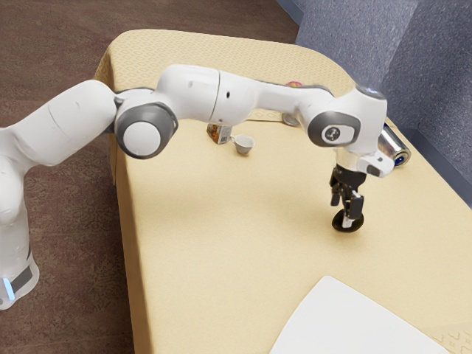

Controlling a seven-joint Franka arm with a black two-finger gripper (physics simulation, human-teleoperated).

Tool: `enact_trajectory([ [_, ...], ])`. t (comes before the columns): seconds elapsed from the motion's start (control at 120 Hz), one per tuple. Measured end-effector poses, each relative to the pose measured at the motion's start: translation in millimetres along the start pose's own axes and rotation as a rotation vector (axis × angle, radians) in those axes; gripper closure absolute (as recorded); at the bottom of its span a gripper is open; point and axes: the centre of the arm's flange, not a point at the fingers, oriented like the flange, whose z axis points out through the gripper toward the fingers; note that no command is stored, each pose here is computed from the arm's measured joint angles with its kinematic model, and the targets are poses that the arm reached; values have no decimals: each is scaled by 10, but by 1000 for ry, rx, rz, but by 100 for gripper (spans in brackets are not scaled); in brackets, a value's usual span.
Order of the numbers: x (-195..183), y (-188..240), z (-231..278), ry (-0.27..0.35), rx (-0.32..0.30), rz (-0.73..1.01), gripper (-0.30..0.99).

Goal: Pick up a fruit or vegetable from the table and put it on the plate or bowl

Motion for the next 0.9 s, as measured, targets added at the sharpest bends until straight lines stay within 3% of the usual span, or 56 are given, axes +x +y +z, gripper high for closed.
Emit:
enact_trajectory([
  [0.542,125,-14,278,56,18,36,0],
  [0.75,134,32,280,62,39,55,36],
  [0.9,135,272,96,85,85,98,43],
])
